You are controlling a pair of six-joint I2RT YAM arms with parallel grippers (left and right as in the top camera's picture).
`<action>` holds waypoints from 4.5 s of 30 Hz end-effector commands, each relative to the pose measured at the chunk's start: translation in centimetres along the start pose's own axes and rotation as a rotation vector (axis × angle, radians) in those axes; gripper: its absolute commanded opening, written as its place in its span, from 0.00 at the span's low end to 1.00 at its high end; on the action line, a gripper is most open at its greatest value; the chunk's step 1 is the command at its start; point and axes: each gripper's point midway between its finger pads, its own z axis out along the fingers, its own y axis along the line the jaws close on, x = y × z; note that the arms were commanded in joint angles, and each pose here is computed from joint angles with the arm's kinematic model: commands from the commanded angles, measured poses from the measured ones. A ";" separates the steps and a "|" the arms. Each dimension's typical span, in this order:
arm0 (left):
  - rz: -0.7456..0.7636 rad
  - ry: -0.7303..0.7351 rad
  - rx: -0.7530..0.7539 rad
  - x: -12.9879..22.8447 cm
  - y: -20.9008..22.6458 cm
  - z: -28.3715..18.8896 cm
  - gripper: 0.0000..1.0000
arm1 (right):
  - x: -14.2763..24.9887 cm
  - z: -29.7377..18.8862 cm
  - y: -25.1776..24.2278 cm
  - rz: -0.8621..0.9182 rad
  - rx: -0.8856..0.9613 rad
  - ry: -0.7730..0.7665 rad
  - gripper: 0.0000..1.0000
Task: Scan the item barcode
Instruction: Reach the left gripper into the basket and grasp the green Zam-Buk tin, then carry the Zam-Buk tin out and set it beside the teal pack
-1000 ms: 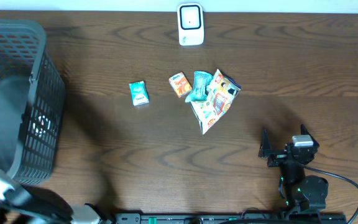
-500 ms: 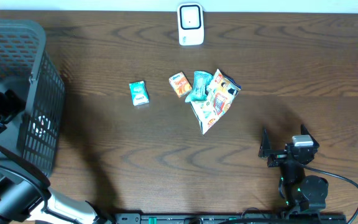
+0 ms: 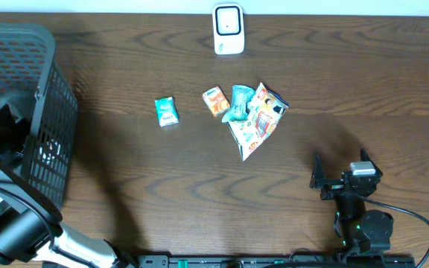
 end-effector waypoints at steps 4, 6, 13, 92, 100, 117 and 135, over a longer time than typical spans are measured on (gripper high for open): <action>0.021 -0.001 0.001 0.4 0.4 1.9 0.91 | 0.1 0.0 -0.2 -0.007 0.009 0.000 0.99; 0.022 -0.005 0.000 0.5 0.5 2.3 0.91 | 0.1 0.0 -0.2 -0.007 0.009 0.000 0.99; 0.027 -0.023 -0.045 0.9 1.7 4.0 0.86 | 0.1 0.0 -0.2 -0.007 0.009 0.000 0.99; 0.095 -0.275 -0.161 -2.8 1.5 0.3 0.48 | 0.1 0.0 -0.2 -0.007 0.009 0.000 0.99; -0.005 -0.603 -0.127 -6.6 -1.0 -9.9 0.51 | 0.1 0.0 -0.2 -0.007 0.009 0.000 0.99; 0.306 -0.964 0.788 0.0 -25.3 -29.7 0.59 | 0.1 0.0 -0.2 -0.007 0.009 0.000 0.99; 0.523 -0.258 0.572 11.0 -38.3 -4.4 0.63 | 0.1 0.0 -0.2 -0.007 0.009 0.000 0.99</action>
